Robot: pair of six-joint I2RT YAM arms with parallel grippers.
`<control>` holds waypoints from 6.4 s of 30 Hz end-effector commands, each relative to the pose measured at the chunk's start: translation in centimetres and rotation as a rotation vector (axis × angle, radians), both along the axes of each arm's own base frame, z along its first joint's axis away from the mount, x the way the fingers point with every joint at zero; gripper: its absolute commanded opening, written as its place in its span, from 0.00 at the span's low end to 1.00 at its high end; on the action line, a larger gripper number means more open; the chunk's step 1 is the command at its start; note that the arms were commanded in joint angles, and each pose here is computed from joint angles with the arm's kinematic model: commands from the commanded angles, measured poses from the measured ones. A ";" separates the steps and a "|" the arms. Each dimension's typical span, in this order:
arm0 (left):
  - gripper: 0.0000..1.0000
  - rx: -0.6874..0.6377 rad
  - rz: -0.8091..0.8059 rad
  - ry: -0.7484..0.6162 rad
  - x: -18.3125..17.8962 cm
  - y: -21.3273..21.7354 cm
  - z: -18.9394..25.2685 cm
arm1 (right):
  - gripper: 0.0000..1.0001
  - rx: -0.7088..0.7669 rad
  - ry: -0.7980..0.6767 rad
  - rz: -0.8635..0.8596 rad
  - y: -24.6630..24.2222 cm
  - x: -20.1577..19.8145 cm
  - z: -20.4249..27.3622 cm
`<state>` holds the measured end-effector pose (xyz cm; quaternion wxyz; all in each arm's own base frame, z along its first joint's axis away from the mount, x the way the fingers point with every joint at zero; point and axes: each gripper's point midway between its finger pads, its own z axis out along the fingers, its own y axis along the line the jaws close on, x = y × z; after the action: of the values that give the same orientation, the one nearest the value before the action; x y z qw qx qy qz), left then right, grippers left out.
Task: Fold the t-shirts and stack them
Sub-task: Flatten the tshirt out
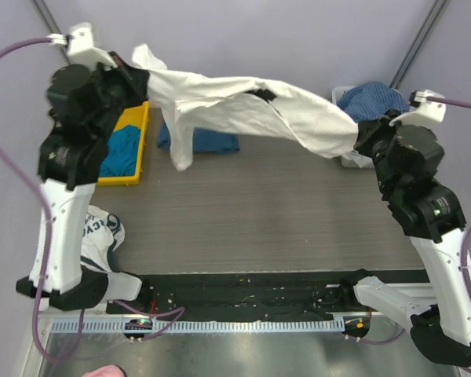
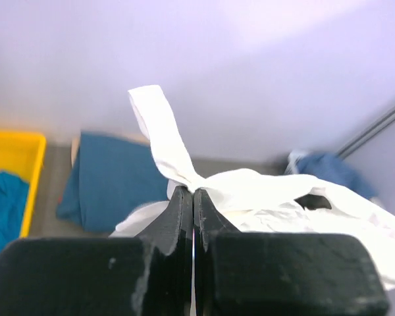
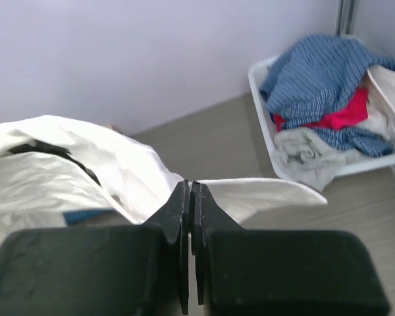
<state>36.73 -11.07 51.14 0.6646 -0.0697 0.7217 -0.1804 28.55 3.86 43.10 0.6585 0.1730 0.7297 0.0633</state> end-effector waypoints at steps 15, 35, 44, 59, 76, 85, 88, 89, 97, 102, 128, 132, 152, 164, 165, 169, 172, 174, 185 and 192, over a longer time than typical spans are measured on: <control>0.00 -0.010 0.046 -0.166 -14.0 5.8 7.1 | 0.01 -0.029 -0.246 0.132 -1.3 -7.5 7.6; 0.00 -0.083 0.155 -0.360 -19.9 9.6 12.2 | 0.01 -0.047 -0.342 0.365 1.1 -12.0 9.1; 0.00 -0.111 0.249 -0.474 -21.2 11.8 13.9 | 0.01 -0.066 -0.373 0.269 -0.4 -11.1 9.8; 0.00 0.043 0.231 -0.316 -0.2 4.8 9.1 | 0.01 -0.084 -0.221 0.126 1.7 0.6 3.1; 0.00 -0.092 0.201 -0.468 -22.0 11.2 13.7 | 0.01 -0.018 -0.408 0.295 0.2 -11.4 11.1; 0.00 -0.101 0.236 -0.469 -22.1 11.8 13.2 | 0.01 0.019 -0.356 0.350 0.5 -13.2 9.1; 0.00 -0.068 0.232 -0.430 -17.4 10.2 11.8 | 0.01 0.038 -0.305 0.333 1.0 -11.6 6.6; 0.00 -0.038 0.231 -0.372 -14.3 9.3 9.9 | 0.01 0.036 -0.251 0.335 1.5 -10.3 4.4; 0.00 0.084 0.147 -0.175 4.8 1.9 -2.1 | 0.01 0.099 -0.045 0.313 4.5 -3.5 -7.2; 0.00 0.159 0.057 -0.002 17.4 -3.5 -15.0 | 0.01 0.064 0.095 0.278 5.1 -0.7 -14.3; 0.00 0.094 -0.049 0.023 33.5 -11.2 -30.4 | 0.01 0.043 0.292 0.146 3.4 -0.7 -22.3; 0.00 0.038 -0.055 -0.023 34.6 -12.4 -29.7 | 0.01 0.042 0.292 0.146 3.4 -0.5 -22.2; 1.00 -0.078 -0.036 -0.208 34.1 -12.3 -24.4 | 0.01 0.026 0.306 0.140 3.4 -0.1 -23.0; 1.00 0.154 0.029 0.142 14.8 -9.0 -22.0 | 0.01 0.041 0.321 0.167 4.1 0.1 -23.2; 1.00 0.202 0.025 0.229 11.9 -9.6 -23.9 | 0.01 0.039 0.343 0.178 4.5 0.2 -23.8; 1.00 0.342 -0.018 0.342 1.9 -9.6 -26.8 | 0.01 0.058 0.367 0.224 5.4 0.0 -23.9; 1.00 0.370 -0.054 0.425 -4.6 -9.1 -30.5 | 0.01 0.056 0.366 0.239 5.5 -0.5 -23.8; 1.00 0.375 -0.071 0.515 -8.5 -8.6 -34.7 | 0.01 0.047 0.375 0.244 5.4 -0.7 -24.0; 1.00 0.363 -0.104 0.632 -19.3 -7.3 -40.4 | 0.01 0.055 0.378 0.265 5.6 -1.6 -23.8; 1.00 0.378 -0.193 0.659 -24.0 -8.9 -41.9 | 0.01 0.057 0.397 0.256 5.3 -2.0 -24.4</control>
<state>14.39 -20.00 9.77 0.3761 0.0901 0.9193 -0.0731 26.75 9.02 17.72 0.4741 0.1026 0.8661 0.1205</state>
